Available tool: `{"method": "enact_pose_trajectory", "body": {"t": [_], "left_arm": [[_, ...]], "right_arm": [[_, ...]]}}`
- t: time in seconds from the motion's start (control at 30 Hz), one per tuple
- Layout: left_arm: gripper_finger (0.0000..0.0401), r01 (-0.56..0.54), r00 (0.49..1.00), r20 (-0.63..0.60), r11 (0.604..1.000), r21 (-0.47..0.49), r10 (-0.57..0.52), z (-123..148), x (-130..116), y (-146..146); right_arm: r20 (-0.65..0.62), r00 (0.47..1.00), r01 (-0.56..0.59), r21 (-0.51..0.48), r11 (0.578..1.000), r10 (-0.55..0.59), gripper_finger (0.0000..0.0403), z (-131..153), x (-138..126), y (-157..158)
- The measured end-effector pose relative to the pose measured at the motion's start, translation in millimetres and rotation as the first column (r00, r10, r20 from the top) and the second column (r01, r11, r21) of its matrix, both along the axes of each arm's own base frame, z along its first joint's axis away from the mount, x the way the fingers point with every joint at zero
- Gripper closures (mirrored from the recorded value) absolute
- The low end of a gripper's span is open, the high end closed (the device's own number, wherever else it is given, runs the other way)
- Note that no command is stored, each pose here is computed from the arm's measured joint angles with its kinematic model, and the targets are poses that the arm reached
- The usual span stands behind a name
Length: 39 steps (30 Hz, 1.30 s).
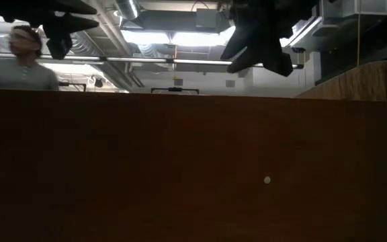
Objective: Pick & Place Tea
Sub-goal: Put the violet tea bag into the right section of the wooden organizer
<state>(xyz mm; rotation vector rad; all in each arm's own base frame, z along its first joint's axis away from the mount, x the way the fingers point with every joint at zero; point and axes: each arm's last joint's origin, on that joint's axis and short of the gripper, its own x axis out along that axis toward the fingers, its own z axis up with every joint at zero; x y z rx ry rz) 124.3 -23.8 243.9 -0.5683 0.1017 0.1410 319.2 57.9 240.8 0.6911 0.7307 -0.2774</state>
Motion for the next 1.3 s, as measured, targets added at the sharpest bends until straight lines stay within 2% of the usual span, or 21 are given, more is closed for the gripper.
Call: {"method": "enact_pose_trajectory", "body": {"t": [0.17, 0.33, 0.53, 0.67, 0.87, 1.17, 1.3], "left_arm": [[0.0308, 0.057, 0.988, -0.134, 0.993, -0.099, -0.070, -10, 23, -9], [0.0308, -0.008, 0.961, -0.270, 0.969, -0.248, -0.061, -33, 43, -15], [0.0308, -0.024, 0.926, -0.366, 0.949, -0.313, -0.097, -57, 64, -23], [0.0309, -0.048, 0.901, -0.420, 0.937, -0.345, -0.109, -73, 75, -27], [0.0333, -0.002, 0.902, -0.398, 0.919, -0.393, -0.168, -89, 93, -34], [0.0392, -0.035, 0.854, -0.496, 0.934, -0.356, -0.157, -109, 118, -41], [0.0398, -0.052, 0.829, -0.538, 0.939, -0.340, -0.150, -121, 127, -43]], "right_arm": [[-0.031, 0.999, -0.037, -0.029, 0.999, 0.036, 0.0291, -10, 6, 7], [-0.052, 0.994, -0.096, -0.088, 0.992, 0.091, 0.0291, -16, 21, 10], [-0.082, 0.988, -0.137, -0.116, 0.984, 0.128, 0.0291, -27, 39, 13], [-0.103, 0.987, -0.138, -0.117, 0.983, 0.126, 0.0291, -34, 43, 13], [-0.102, 0.989, -0.122, -0.103, 0.987, 0.111, 0.0291, -38, 43, 13], [-0.067, 0.993, -0.097, -0.082, 0.992, 0.092, 0.0291, -36, 45, 14], [-0.046, 0.995, -0.088, -0.071, 0.994, 0.084, 0.0291, -36, 47, 14]]}}
